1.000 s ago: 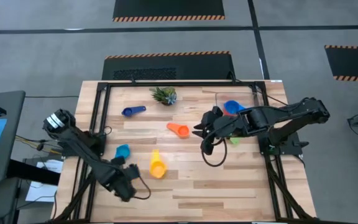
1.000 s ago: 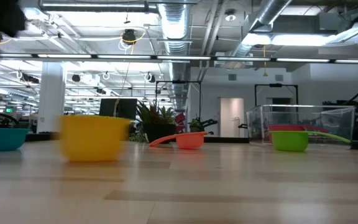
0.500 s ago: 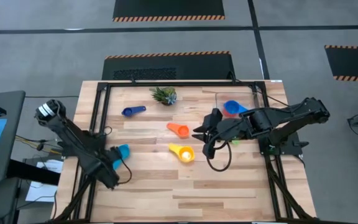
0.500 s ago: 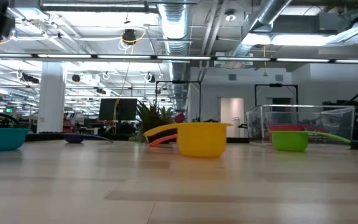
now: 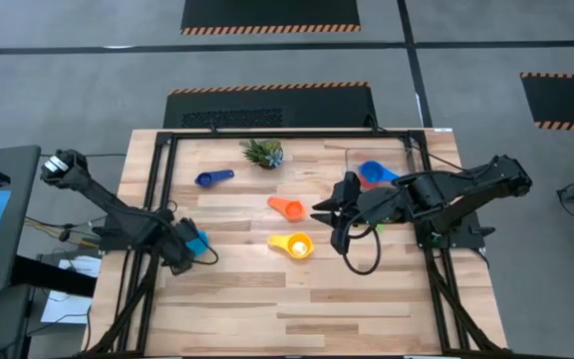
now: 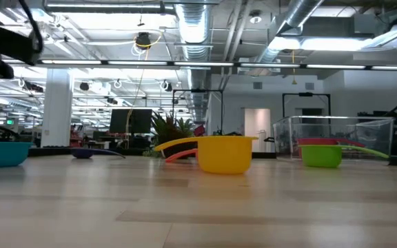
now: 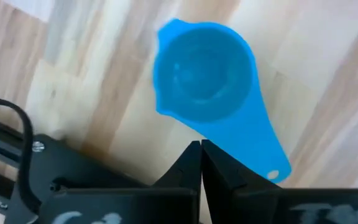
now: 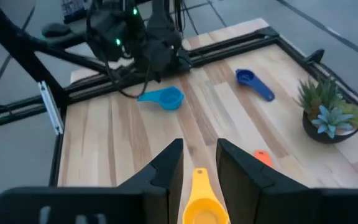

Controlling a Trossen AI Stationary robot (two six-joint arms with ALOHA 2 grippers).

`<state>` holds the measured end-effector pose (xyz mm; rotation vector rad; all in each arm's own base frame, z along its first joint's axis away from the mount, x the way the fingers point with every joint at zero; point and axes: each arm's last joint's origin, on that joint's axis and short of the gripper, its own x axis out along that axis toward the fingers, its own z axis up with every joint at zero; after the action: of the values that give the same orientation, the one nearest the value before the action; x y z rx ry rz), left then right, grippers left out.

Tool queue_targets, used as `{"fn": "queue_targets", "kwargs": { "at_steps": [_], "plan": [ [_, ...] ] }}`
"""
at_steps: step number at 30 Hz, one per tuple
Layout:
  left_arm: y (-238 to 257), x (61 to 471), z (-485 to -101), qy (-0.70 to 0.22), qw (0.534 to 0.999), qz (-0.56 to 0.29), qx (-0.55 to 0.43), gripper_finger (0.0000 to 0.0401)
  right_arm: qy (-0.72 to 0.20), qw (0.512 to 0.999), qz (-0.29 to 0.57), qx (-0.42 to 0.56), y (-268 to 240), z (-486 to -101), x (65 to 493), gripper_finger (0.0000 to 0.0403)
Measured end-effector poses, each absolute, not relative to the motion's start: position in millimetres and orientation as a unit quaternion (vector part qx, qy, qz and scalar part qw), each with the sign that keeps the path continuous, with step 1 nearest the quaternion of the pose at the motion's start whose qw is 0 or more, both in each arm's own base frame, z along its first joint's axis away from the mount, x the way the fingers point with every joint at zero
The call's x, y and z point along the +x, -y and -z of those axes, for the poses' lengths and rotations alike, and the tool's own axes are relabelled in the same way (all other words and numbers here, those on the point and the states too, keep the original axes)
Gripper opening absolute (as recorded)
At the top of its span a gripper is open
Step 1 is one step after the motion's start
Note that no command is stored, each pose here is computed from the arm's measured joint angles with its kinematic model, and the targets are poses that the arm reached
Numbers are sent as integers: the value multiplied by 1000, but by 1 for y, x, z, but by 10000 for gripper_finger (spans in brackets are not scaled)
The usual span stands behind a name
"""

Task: Nest measuring cups in basket
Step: Move the measuring cups to the center of the table

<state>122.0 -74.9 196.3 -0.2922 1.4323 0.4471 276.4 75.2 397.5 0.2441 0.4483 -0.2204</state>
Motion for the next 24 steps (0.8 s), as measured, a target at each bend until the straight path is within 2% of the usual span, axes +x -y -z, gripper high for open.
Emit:
{"fn": "queue_targets", "kwargs": {
  "at_steps": [6,11,18,20,22,24],
  "plan": [
    [63,137,-175,-703,650,-277,-83,0,-219,962,118,116,-74,-398,277,120],
    [60,142,-167,-738,616,-267,-68,0,-220,961,118,116,-75,-397,276,120],
    [65,147,-141,-726,642,-207,-132,0,-223,961,118,114,-75,-397,276,120],
    [69,160,-140,-682,689,-174,-173,0,-224,961,118,112,-75,-397,276,120],
    [73,178,-155,-612,750,-152,-200,0,-223,961,119,113,-74,-397,276,120],
    [75,187,-173,-575,780,-147,-201,0,-223,961,120,113,-74,-397,276,120]
  ]
}}
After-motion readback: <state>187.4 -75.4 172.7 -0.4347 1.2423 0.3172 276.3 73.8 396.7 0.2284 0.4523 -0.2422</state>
